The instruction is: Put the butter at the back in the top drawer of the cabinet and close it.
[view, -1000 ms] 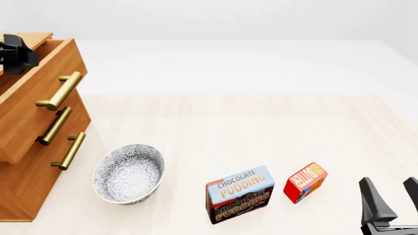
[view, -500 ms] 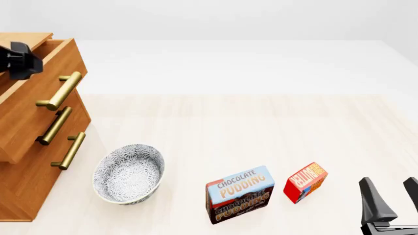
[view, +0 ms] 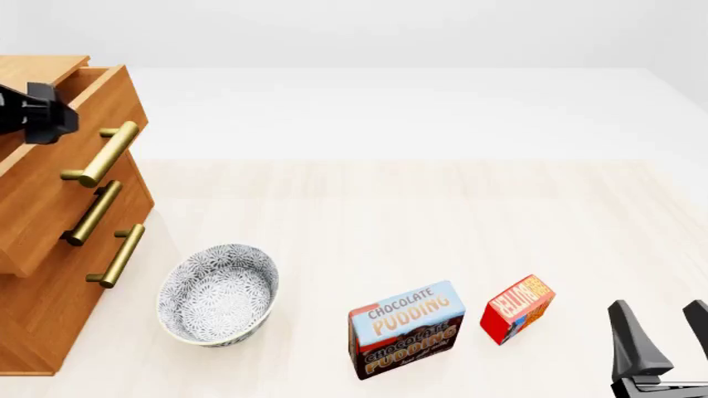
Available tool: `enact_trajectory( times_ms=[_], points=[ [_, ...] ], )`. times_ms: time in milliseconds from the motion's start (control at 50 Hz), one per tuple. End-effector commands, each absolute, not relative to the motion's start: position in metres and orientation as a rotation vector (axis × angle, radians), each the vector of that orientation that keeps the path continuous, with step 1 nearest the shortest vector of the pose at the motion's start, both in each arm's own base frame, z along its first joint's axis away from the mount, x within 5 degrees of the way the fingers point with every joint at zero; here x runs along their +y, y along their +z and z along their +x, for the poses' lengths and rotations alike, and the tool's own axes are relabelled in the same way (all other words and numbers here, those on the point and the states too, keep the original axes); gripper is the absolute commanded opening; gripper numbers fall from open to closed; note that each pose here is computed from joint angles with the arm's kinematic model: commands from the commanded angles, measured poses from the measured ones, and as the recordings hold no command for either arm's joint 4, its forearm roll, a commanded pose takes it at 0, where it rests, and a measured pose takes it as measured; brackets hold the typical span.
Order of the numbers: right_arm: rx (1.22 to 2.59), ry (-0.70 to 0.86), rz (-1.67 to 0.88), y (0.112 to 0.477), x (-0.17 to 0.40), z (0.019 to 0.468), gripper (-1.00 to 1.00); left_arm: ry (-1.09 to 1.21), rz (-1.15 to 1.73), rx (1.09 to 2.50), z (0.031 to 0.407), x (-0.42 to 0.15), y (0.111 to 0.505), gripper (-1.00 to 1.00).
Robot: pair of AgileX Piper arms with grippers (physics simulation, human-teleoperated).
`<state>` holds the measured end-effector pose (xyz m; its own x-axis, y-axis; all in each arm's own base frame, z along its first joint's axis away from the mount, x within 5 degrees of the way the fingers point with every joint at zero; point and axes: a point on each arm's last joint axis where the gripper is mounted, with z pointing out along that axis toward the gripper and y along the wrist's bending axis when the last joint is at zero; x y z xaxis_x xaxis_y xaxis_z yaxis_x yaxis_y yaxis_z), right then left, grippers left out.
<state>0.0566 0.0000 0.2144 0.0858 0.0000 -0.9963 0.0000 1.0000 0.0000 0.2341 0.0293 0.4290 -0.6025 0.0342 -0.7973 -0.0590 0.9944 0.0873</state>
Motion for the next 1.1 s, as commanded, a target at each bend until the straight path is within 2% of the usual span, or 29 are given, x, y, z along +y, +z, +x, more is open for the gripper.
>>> enact_trajectory(
  times_ms=[20, 1100],
  points=[
    [1.485, 0.0, 0.0, 0.214, 0.0, 0.057, 1.0, 0.129, -0.02, 2.225, 0.237, 0.03, 0.424, 1.0],
    [1.485, 0.0, 0.0, 0.214, 0.0, 0.057, 1.0, 0.13, -0.037, 2.272, 0.247, 0.035, 0.395, 1.0]
  ],
)
